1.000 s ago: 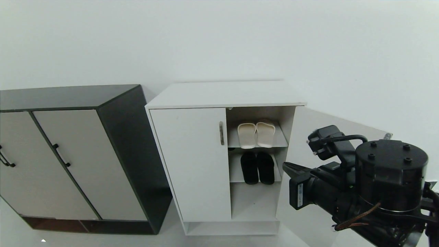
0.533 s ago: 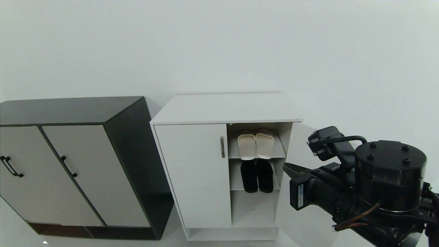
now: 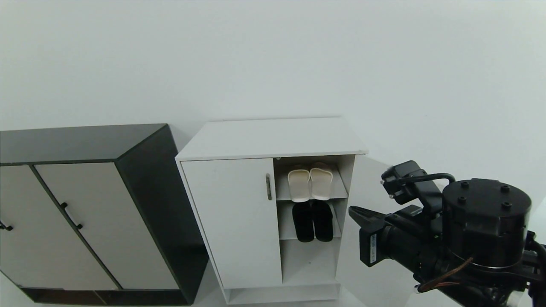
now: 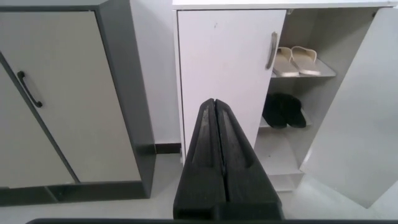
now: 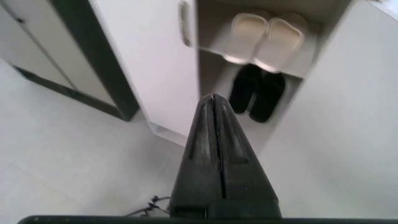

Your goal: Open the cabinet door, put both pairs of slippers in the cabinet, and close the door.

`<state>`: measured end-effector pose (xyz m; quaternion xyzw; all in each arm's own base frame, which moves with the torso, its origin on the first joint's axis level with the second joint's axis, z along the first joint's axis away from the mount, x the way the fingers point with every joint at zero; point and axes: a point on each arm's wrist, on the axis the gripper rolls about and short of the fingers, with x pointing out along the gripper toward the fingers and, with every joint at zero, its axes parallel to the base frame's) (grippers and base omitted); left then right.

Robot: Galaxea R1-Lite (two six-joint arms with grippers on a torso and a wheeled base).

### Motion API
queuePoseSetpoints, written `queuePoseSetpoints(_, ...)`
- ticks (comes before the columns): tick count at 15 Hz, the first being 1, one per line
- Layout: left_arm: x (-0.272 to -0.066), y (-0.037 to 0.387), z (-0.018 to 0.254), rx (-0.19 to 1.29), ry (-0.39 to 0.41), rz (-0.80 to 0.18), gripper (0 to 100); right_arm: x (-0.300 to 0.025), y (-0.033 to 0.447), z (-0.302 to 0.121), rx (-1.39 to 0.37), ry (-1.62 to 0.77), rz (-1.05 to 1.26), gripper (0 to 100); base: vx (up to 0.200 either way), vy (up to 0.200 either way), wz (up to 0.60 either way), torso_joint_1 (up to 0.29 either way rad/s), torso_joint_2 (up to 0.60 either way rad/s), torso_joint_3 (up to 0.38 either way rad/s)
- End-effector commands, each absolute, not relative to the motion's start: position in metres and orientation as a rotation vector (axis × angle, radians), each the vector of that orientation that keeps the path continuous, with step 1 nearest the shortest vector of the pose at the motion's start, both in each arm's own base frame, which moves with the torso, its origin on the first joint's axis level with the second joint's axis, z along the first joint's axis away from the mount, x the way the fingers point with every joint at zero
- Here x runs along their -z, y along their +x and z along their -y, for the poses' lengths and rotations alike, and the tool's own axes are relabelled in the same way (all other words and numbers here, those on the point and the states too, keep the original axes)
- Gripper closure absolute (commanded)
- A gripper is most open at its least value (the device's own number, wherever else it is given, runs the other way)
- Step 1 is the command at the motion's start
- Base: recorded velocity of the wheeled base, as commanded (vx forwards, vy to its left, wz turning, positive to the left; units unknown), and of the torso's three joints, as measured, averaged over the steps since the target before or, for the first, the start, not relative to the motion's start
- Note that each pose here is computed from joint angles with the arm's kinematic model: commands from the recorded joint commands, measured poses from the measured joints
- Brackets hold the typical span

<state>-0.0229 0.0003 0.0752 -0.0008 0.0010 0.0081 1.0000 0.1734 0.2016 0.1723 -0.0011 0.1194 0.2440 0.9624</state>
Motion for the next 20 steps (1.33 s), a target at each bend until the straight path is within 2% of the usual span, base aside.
queuePoseSetpoints(1, -0.075, -0.023, 0.000, -0.018, -0.002, -0.003, 100, -0.170, 0.175, -0.201, -0.487, -0.006, -0.246, 100, 0.000, 0.000, 0.00, 0.000, 0.00, 0.000)
queuePoseSetpoints(6, -0.075, -0.023, 0.000, -0.017, -0.002, -0.003, 100, -0.170, 0.177, -0.200, -0.481, -0.005, -0.246, 100, 0.000, 0.000, 0.00, 0.000, 0.00, 0.000)
queuePoseSetpoints(9, -0.075, -0.023, 0.000, -0.015, 0.000, -0.003, 100, -0.167, 0.179, -0.200, -0.473, -0.012, -0.254, 100, -0.200, 0.000, 0.00, 0.004, 0.00, 0.001)
queuePoseSetpoints(13, -0.075, -0.023, 0.000, -0.017, -0.003, -0.003, 100, -0.166, 0.187, -0.194, -0.437, -0.009, -0.257, 100, 0.000, 0.000, 0.00, 0.000, 0.00, 0.000)
queuePoseSetpoints(20, -0.075, -0.023, 0.000, -0.017, -0.003, -0.002, 100, -0.170, 0.244, -0.113, -0.257, -0.039, -0.253, 100, 0.000, 0.000, 0.00, 0.000, 0.00, 0.000)
